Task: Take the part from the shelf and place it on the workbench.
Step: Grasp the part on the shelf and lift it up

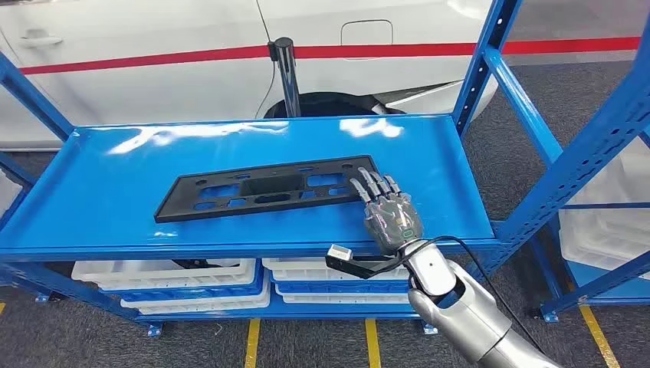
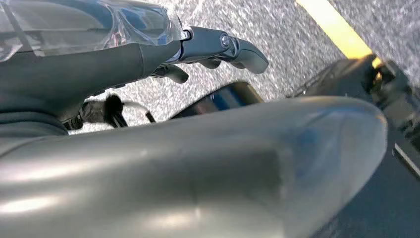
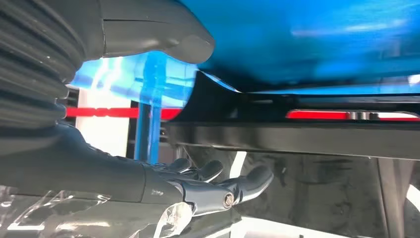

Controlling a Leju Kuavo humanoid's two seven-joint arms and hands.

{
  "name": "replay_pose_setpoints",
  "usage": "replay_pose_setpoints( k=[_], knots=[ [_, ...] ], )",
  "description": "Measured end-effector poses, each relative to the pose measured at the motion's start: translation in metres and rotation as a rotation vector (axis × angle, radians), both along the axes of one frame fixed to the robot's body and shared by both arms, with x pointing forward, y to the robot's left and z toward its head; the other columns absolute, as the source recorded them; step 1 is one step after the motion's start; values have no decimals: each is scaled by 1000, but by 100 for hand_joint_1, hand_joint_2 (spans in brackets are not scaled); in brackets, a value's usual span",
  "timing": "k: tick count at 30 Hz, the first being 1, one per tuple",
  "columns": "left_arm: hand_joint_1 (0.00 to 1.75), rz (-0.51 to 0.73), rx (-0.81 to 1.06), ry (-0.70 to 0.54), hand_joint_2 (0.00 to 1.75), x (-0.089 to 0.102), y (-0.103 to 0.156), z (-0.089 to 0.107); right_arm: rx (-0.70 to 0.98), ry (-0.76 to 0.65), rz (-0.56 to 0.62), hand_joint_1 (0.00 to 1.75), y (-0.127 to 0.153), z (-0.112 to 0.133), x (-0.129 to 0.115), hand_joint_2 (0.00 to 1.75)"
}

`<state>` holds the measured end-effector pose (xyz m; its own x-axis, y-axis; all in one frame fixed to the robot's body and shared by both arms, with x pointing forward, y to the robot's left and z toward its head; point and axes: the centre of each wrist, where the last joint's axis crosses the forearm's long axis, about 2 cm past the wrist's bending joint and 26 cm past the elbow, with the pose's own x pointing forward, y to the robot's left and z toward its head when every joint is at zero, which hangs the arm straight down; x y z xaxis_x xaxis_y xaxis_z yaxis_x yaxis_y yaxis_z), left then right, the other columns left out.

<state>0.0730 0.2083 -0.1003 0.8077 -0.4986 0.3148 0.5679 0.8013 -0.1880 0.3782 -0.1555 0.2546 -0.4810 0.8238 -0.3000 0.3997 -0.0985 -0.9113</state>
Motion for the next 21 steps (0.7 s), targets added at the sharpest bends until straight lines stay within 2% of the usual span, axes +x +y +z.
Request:
replay_pose_setpoints(
  k=[11,16,20,21],
  knots=[
    [0,-15,1,-5,0,1,0,0,26,12,46,0,23,4,6,175],
    [0,-23,6,0,0,1,0,0,37,20,31,0,23,2,13,175],
    [0,-28,16,4,0,0,-1,0,29,50,3,174,18,-4,20,175],
    [0,-29,19,3,0,0,-1,0,25,58,-5,175,17,-5,22,175]
  ],
)
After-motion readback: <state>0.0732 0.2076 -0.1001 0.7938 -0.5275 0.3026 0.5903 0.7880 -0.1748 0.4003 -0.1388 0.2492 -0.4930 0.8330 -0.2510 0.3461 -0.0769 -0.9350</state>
